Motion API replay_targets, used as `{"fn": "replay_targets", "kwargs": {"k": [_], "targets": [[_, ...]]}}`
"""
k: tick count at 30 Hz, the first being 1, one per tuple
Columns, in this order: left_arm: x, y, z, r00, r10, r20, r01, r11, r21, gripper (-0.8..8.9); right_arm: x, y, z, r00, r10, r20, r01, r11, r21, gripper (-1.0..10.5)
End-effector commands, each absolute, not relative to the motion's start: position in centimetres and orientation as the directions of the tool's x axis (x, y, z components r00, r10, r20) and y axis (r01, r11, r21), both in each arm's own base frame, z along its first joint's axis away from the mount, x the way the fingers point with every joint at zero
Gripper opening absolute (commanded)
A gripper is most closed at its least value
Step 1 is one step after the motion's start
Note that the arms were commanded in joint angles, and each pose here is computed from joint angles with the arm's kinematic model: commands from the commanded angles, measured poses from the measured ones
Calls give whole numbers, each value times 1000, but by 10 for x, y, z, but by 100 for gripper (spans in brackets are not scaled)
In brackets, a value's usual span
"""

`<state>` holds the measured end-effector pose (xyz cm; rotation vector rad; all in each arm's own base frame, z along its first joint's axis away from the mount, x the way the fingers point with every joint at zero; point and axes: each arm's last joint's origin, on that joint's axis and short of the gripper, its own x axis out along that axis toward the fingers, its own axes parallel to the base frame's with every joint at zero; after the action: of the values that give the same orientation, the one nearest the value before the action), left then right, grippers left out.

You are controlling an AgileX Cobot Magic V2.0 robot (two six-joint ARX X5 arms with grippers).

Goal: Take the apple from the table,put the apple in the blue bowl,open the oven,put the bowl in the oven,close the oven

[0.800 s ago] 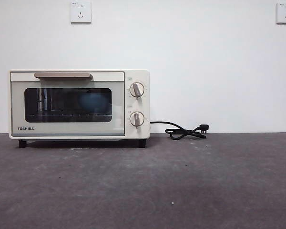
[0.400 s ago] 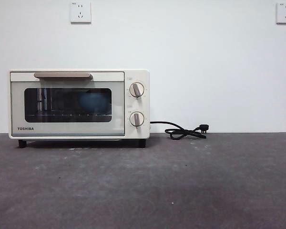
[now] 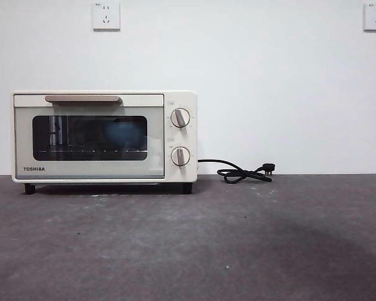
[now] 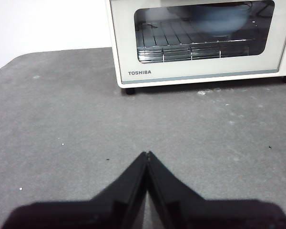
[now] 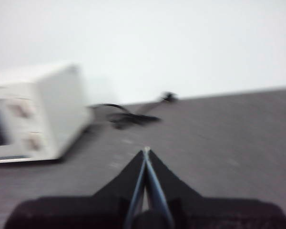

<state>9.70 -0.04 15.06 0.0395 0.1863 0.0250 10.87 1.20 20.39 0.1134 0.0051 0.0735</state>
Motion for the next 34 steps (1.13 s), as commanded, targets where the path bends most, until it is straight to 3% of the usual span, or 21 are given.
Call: {"fn": "replay_targets", "kwargs": {"k": [1, 7, 13, 24, 34], "targets": [[98, -1, 148, 982, 25, -186, -16, 999, 52, -4, 107, 4, 195, 999, -25, -28, 28, 993, 119, 1], [98, -1, 148, 982, 25, -186, -16, 999, 52, -4, 100, -8, 180, 987, -136, -82, 138, 990, 10, 1], [98, -1, 148, 982, 25, -187, -16, 999, 52, -4, 98, -11, 165, 982, -171, -77, 170, 985, -10, 1], [98, -1, 148, 982, 25, -187, -16, 999, 52, -3, 95, -8, 150, 973, -145, -180, 143, 989, -21, 1], [98, -1, 148, 982, 25, -187, -16, 999, 52, -4, 96, -4, 149, 981, -58, -184, 50, 998, -47, 1]]}}
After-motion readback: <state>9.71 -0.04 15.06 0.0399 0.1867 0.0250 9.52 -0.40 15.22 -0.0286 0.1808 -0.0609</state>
